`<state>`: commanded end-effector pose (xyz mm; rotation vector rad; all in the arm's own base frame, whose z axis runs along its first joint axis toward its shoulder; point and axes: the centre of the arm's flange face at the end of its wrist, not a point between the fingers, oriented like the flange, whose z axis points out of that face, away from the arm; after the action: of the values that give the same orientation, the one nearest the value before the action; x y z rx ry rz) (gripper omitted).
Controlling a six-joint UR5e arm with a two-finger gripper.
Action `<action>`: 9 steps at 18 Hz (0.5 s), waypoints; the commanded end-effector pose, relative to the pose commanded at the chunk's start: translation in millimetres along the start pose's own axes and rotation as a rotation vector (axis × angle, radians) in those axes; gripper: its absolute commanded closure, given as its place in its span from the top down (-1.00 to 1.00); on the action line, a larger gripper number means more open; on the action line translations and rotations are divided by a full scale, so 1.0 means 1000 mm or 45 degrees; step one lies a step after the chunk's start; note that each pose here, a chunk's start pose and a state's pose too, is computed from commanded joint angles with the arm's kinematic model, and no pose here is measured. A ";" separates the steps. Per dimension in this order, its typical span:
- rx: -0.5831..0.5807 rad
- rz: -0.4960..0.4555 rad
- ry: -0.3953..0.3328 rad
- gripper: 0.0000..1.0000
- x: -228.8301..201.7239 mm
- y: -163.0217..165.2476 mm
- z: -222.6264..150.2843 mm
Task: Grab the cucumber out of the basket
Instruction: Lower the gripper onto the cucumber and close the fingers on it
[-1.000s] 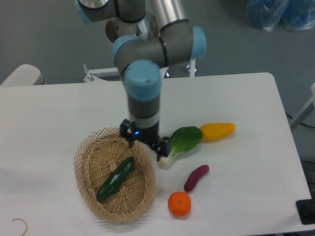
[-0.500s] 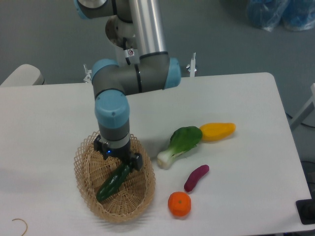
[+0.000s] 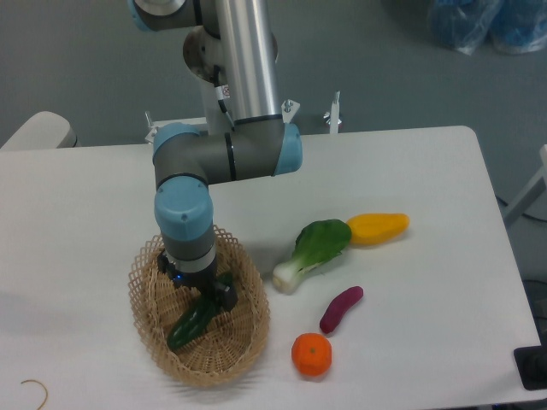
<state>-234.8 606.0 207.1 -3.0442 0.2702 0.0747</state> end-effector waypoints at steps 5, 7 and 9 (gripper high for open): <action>-0.004 -0.004 0.001 0.94 -0.001 -0.002 0.004; -0.001 -0.008 -0.004 0.41 -0.002 -0.003 0.002; 0.005 -0.012 -0.009 -0.02 -0.003 -0.005 -0.002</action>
<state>-237.2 611.0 209.1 -3.0408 0.2557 0.0847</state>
